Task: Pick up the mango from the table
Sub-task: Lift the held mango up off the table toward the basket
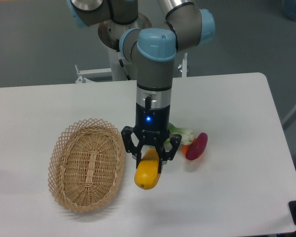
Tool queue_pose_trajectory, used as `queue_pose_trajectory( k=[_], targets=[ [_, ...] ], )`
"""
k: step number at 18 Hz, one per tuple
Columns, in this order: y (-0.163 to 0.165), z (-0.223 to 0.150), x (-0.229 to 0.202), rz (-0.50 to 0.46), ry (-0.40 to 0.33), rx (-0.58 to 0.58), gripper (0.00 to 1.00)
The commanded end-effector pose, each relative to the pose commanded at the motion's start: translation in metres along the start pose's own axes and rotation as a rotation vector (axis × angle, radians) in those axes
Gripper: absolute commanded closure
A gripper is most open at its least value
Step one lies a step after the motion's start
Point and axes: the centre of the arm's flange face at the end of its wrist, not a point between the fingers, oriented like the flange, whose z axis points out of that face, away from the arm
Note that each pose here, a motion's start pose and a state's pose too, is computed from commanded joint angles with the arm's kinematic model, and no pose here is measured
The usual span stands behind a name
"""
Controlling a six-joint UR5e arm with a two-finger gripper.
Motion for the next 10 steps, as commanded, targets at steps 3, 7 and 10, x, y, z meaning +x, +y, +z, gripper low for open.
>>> queue_pose_trajectory(
  k=[3,7,10],
  targets=[
    [0.0017,-0.0001,-0.0010,-0.002,0.001,-0.002,0.52],
    [0.0010,0.0014,0.0000,0.001,0.000,-0.003,0.52],
    [0.0022,0.0014,-0.0001,-0.003,0.002,-0.004,0.52]
  ],
)
